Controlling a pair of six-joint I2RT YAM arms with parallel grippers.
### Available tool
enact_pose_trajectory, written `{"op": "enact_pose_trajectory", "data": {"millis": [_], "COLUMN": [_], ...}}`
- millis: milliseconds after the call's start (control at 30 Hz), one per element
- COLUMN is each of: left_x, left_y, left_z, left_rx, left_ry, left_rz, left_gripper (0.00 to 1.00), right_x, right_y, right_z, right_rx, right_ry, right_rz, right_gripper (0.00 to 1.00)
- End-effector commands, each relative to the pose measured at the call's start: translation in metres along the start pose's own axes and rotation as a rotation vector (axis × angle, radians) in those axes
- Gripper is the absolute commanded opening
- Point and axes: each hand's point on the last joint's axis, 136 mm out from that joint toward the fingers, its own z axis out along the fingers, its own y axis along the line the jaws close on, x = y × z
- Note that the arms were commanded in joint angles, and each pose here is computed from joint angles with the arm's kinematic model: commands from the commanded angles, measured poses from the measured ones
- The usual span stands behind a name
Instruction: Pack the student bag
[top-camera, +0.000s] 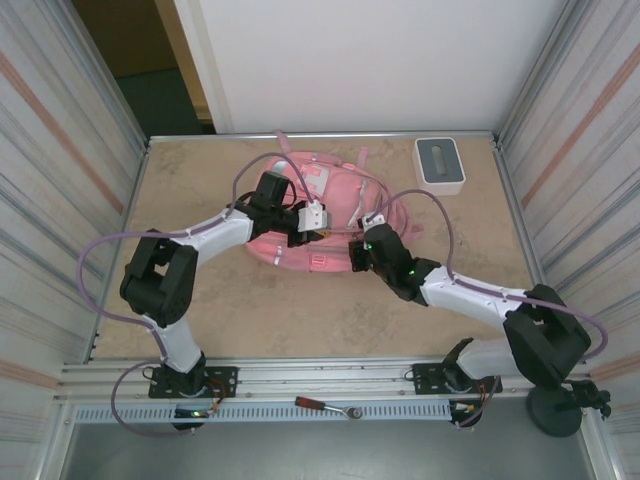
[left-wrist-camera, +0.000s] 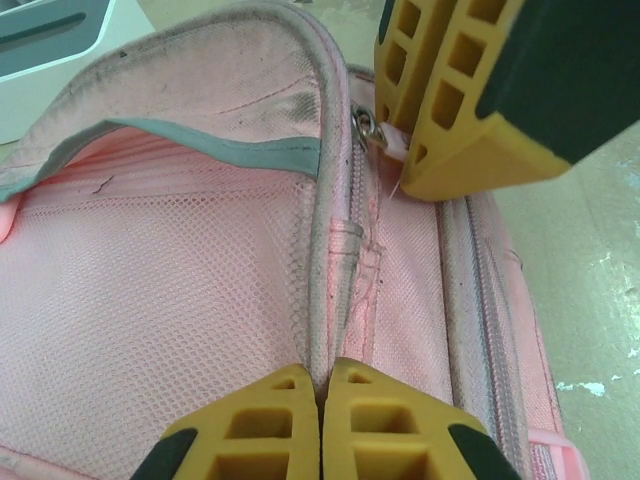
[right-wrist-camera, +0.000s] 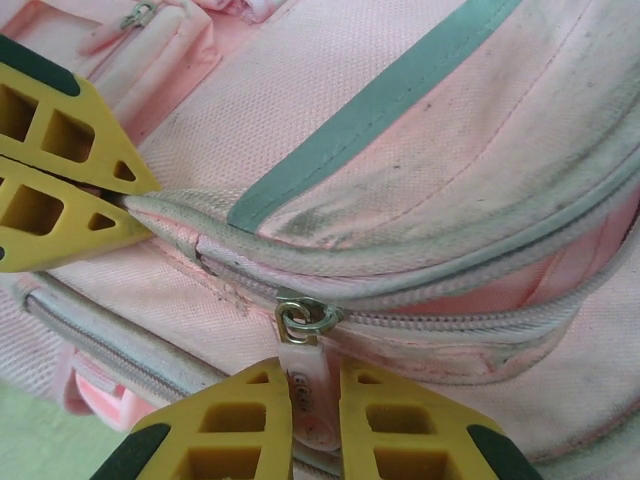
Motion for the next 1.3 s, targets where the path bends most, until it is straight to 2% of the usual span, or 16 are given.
{"op": "enact_pose_trajectory", "data": {"millis": [0,400,600,833,1033,1167,1267], "left_x": [0.018,0.02,0.021,0.027,0.028,0.021,0.008], "left_y": [-0.005,-0.008,-0.009,-0.003,-0.001,-0.005,-0.01], "left_z": [-0.003,-0.006,-0.008,-0.017,-0.024,-0.026,-0.027], "left_rx": [0.029,0.032,0.034,0.008,-0.018,-0.017,-0.019], "left_ry": [0.043,0.05,0.059,0.071,0.079,0.063,0.044], "left_rz": [-0.058,-0.053,-0.055,-0.066,-0.067,-0.057,-0.027], "left_gripper": [0.02,0.02,0.02,0.02,0.03,0.09,0.24], "right_x": [0.002,0.002,0.001,0.001,0.0,-0.003,-0.003], "right_y": [-0.022,-0.045,-0.043,-0.054,-0.042,-0.029,-0.019], "right_z": [-0.007,-0.01,-0.013,-0.026,-0.031,-0.032,-0.033], "right_rx": [0.002,-0.144,-0.2,-0.187,-0.246,-0.305,-0.333], "right_ry": [0.025,0.12,0.135,0.142,0.147,0.139,0.147], "right_rz": [0.008,0.13,0.164,0.203,0.236,0.248,0.251], "right_gripper": [0.0,0.0,0.0,0.0,0.0,0.0,0.0]}}
